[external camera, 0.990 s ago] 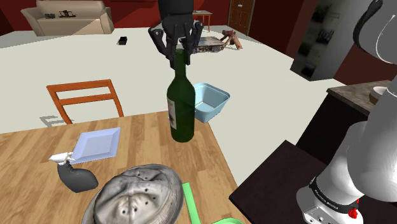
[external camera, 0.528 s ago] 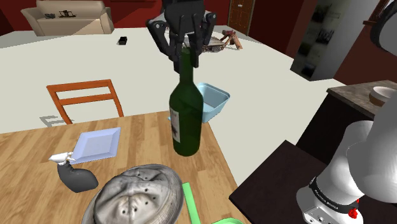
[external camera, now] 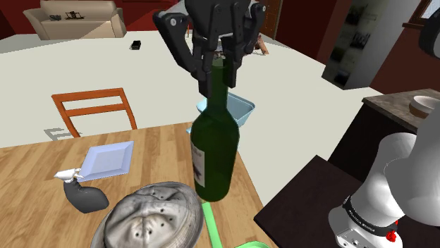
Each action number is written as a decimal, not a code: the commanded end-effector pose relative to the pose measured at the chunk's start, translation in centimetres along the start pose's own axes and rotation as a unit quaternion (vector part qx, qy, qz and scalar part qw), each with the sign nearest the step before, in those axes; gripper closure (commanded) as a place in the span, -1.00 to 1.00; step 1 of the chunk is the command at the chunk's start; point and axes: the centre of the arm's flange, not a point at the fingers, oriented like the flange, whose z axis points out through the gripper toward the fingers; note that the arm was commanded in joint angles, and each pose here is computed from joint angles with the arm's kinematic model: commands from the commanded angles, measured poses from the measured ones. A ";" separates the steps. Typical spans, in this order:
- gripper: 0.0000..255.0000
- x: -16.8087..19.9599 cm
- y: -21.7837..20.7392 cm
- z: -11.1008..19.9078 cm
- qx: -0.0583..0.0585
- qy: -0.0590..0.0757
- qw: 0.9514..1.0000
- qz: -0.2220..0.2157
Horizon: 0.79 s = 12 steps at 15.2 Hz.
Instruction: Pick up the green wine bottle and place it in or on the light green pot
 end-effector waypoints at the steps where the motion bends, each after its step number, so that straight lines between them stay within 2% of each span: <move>1: 1.00 -2.5 -0.9 -1.1 0.000 0.000 1.000 0.001; 10: 1.00 -13.1 -5.8 -5.0 0.000 0.000 1.000 0.001; 12: 1.00 -13.1 -5.8 -3.9 0.000 0.000 1.000 0.001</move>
